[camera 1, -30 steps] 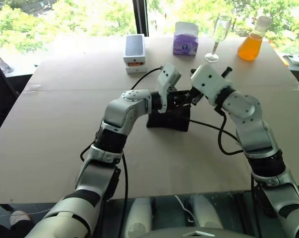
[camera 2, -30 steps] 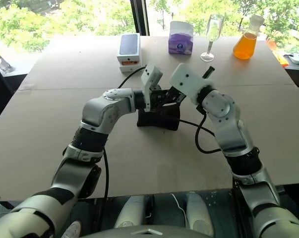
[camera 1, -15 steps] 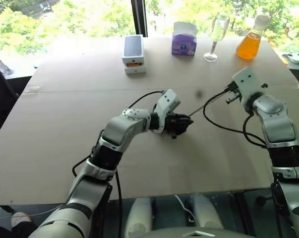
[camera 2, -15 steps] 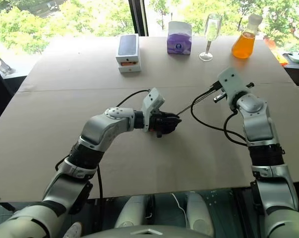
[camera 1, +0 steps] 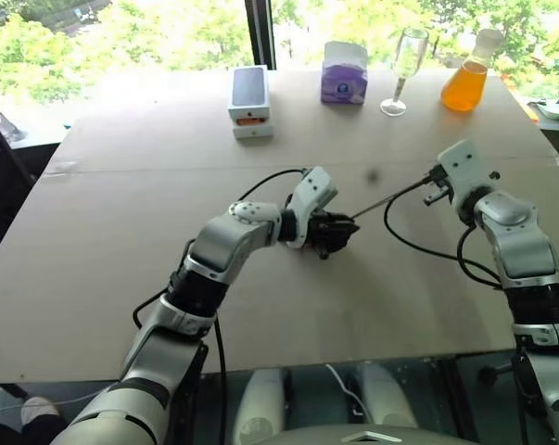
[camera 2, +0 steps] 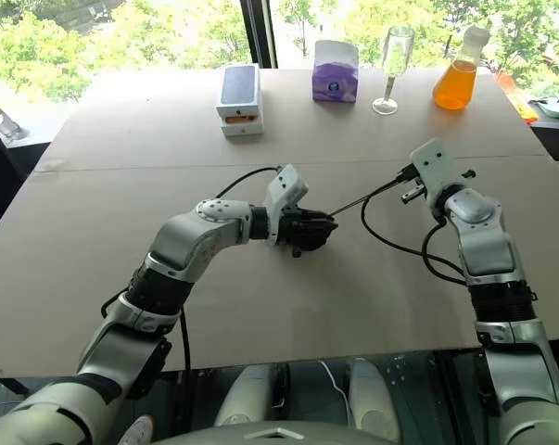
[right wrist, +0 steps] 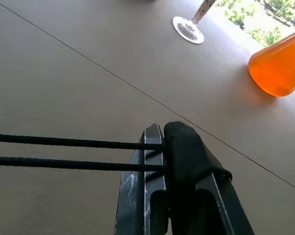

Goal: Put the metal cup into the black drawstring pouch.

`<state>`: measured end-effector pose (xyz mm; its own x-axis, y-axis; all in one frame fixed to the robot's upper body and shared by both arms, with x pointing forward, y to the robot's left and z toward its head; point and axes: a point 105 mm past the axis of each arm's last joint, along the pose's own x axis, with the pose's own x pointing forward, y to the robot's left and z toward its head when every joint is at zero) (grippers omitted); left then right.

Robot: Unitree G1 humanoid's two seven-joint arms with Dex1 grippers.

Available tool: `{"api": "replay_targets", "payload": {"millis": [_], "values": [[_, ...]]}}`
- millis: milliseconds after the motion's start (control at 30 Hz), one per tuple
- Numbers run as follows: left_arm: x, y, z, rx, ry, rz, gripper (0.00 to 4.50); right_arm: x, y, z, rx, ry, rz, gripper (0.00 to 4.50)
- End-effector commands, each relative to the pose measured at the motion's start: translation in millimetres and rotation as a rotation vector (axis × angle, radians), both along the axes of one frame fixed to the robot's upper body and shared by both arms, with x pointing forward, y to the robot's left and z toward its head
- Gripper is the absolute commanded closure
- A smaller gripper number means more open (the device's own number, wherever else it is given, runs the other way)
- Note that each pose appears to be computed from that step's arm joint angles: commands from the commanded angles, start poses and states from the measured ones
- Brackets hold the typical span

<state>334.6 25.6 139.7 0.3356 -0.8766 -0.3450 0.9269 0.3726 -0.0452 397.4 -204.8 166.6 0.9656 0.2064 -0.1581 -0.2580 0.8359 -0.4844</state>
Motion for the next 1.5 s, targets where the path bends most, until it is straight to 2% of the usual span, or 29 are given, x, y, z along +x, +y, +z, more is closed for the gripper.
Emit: {"api": "replay_targets", "payload": {"millis": [33,67,100,167,200,233,300,333,367,400,467,600,633,700,800,900,967,1033,1133,1300,1500], "values": [[9,24,-8,-0.016,0.103,0.105,4.29,-4,-12,13,0.095,-0.031,-0.021,4.50],[8,22,2,-0.090,0.146,0.107,3.79,-8,-4,10,0.118,-0.011,0.035,4.50],[6,21,11,-0.149,0.184,0.096,3.26,-10,0,8,0.122,0.003,0.066,4.00],[3,20,22,-0.206,0.220,0.078,2.55,-15,5,4,0.137,0.027,0.104,3.55],[2,20,36,-0.283,0.257,0.071,2.07,-17,7,2,0.169,0.036,0.112,3.08],[1,22,48,-0.343,0.297,0.060,1.44,-20,7,-1,0.200,0.048,0.122,2.39],[-1,26,62,-0.413,0.348,0.052,0.58,-24,6,-6,0.236,0.063,0.125,1.57],[0,31,69,-0.449,0.369,0.059,0.16,-27,5,-10,0.256,0.077,0.133,0.86],[3,38,76,-0.483,0.383,0.079,0.16,-33,8,-15,0.295,0.101,0.161,0.63],[6,44,82,-0.510,0.391,0.101,0.16,-40,9,-19,0.319,0.120,0.181,0.22],[11,56,88,-0.536,0.371,0.162,0.16,-51,14,-24,0.321,0.131,0.223,0.22],[27,81,88,-0.512,0.203,0.349,0.16,-69,23,-22,0.368,0.082,0.273,0.22],[30,87,94,-0.568,0.129,0.390,0.16,-73,25,-21,0.381,0.064,0.288,0.22],[32,104,93,-0.551,-0.044,0.498,0.16,-81,33,-17,0.403,0.021,0.317,0.22],[17,114,86,-0.504,-0.210,0.517,0.16,-91,40,-17,0.432,0.003,0.356,0.22],[-6,122,70,-0.475,-0.238,0.522,0.08,-104,38,-32,0.351,0.025,0.370,0.10],[-31,127,59,-0.452,-0.256,0.509,0.08,-116,25,-46,0.295,0.064,0.356,0.10],[-45,133,49,-0.407,-0.271,0.525,0.08,-121,14,-52,0.230,0.060,0.336,0.10],[-59,150,32,-0.328,-0.281,0.584,0.08,-128,-5,-54,0.215,0.038,0.300,0.10],[-80,171,18,-0.282,-0.274,0.625,0.08,-138,-18,-56,0.196,0.040,0.288,0.10],[-99,193,8,-0.253,-0.284,0.679,0.08,-151,-27,-43,0.282,-0.013,0.360,0.10]]}}
